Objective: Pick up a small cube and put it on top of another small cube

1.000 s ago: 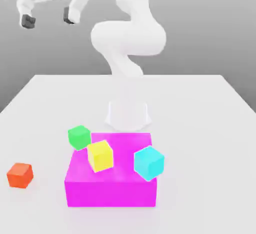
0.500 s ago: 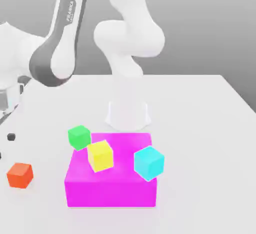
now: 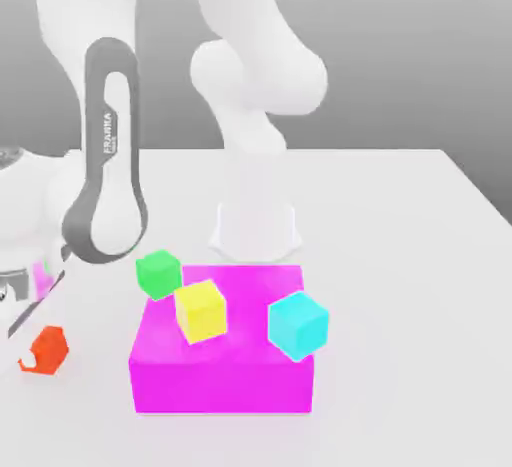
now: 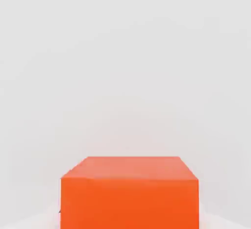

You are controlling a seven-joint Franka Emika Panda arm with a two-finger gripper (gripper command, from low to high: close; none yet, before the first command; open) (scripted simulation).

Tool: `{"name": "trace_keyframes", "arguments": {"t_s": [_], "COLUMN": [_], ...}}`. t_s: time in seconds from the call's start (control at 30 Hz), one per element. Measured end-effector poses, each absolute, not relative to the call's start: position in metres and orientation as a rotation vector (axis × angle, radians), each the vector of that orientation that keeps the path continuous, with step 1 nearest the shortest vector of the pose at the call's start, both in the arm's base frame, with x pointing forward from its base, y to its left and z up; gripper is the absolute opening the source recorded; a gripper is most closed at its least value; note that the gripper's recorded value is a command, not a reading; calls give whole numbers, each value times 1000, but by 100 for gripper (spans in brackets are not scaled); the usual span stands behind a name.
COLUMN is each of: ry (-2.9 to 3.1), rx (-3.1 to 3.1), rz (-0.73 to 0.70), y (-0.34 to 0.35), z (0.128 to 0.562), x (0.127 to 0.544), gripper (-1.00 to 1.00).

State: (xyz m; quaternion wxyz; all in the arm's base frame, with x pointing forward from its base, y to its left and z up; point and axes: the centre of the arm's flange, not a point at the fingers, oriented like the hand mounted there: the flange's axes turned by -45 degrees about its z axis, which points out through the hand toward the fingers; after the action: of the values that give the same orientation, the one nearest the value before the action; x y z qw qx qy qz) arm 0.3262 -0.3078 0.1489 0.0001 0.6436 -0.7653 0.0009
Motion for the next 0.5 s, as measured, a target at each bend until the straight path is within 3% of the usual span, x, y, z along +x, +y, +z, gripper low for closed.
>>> {"name": "trace_keyframes", "arguments": {"t_s": [0.17,0.33,0.5], "ry": [-2316,-1826,-1363], "rx": [2139,2597,2864], "rz": [1,-3,-3], "y": [-282,-150,-50], "z": [204,258,304], "x": [345,405,408], "gripper": [-100,-100,-100]}}
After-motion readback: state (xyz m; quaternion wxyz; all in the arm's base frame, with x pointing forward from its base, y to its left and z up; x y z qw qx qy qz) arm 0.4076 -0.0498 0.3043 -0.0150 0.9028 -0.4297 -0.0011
